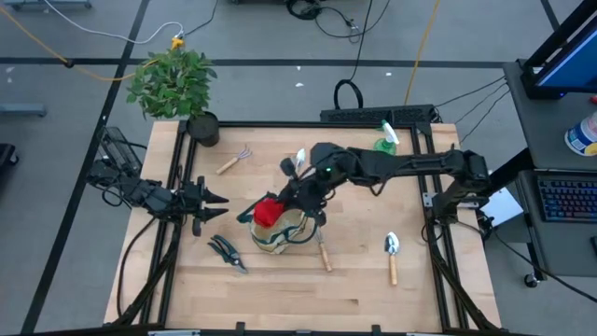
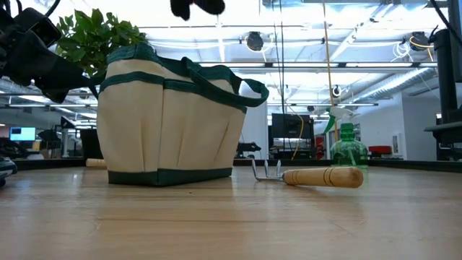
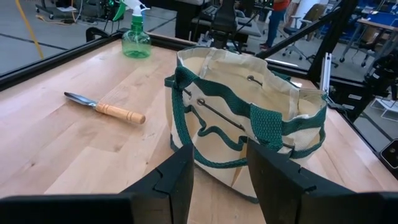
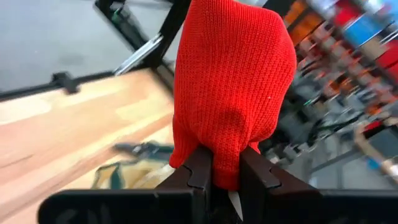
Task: Pick & Place Garden tools in Gardening bag
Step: Put the red glove into the brown bag
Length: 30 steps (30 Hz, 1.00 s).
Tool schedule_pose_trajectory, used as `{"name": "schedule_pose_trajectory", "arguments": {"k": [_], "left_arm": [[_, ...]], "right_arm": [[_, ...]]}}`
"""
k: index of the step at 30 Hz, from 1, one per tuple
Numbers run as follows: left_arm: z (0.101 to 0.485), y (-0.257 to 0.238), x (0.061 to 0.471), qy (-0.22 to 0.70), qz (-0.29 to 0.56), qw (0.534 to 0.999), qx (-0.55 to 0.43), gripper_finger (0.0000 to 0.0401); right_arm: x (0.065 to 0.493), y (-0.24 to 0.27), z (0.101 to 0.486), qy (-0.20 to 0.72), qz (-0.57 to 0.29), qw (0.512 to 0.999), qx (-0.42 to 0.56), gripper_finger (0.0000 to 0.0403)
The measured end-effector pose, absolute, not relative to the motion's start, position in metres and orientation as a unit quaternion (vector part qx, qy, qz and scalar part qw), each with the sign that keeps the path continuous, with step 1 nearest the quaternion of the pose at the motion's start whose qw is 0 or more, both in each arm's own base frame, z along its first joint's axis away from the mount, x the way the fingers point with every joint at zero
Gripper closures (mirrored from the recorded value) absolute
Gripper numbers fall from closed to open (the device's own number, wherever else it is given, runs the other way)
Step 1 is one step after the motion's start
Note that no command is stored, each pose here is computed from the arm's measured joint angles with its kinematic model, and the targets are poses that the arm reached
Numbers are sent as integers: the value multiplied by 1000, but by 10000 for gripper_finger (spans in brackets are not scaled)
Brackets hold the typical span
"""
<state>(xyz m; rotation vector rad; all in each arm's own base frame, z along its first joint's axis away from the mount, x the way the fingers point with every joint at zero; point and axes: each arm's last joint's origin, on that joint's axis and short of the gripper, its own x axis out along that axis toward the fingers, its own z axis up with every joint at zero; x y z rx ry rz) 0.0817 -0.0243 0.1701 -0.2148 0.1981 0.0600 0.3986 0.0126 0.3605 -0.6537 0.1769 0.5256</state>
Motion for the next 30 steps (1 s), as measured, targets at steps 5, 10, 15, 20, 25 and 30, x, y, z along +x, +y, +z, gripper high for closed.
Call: {"name": "schedule_pose_trajectory", "arguments": {"k": [5, 10, 15, 20, 25, 30], "left_arm": [[170, -24, 82, 99, 30, 989, -106, 247], [170, -24, 82, 99, 29, 989, -103, 247], [170, -24, 82, 99, 30, 989, -103, 247], [170, -24, 82, 99, 30, 989, -103, 247], [170, -24, 82, 99, 30, 989, -103, 247], [170, -24, 82, 99, 30, 990, -101, 247]], "right_arm": [[416, 13, 343, 126, 269, 905, -305, 371], [427, 13, 328, 144, 272, 906, -289, 371], [436, 9, 307, 175, 278, 903, -279, 371], [443, 4, 288, 211, 278, 901, -257, 367], [446, 0, 268, 259, 267, 894, -251, 369], [442, -3, 263, 301, 249, 884, -256, 368]]}}
